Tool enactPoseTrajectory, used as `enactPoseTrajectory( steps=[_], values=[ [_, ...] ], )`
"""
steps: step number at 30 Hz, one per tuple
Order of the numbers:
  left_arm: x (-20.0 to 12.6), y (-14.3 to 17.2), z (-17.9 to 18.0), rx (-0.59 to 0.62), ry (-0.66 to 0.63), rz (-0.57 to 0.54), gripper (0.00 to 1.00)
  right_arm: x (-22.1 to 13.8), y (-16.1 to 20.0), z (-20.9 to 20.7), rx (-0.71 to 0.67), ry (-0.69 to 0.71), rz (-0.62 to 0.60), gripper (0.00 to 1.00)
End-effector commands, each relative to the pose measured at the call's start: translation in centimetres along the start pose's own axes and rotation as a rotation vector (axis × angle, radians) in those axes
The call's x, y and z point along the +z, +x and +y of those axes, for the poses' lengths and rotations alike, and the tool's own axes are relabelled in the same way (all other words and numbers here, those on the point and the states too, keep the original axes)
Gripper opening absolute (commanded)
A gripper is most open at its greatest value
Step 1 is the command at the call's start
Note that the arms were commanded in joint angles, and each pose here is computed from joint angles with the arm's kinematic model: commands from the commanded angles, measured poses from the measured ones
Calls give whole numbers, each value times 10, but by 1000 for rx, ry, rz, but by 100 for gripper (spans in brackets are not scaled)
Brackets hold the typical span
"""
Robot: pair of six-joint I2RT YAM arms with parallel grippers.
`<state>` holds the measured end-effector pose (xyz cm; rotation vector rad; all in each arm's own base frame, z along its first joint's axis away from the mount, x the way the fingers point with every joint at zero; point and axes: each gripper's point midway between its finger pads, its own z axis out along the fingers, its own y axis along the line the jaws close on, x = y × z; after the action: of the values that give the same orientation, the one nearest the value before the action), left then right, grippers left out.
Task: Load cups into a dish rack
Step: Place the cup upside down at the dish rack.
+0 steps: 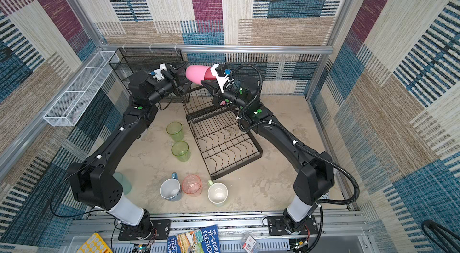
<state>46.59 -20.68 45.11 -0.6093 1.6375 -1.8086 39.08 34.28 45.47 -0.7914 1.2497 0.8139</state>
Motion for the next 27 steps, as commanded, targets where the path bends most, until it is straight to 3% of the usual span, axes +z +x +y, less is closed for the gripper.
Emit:
enactPoseTrajectory(
  steps=[1,27],
  values=[
    [1,-1,-11,9,41,-10,92,0,-14,4,-42,-20,-52,0],
    [17,13,-8,-16,57,5,88,9,-2,4,-54,-37,-42,0]
  ],
)
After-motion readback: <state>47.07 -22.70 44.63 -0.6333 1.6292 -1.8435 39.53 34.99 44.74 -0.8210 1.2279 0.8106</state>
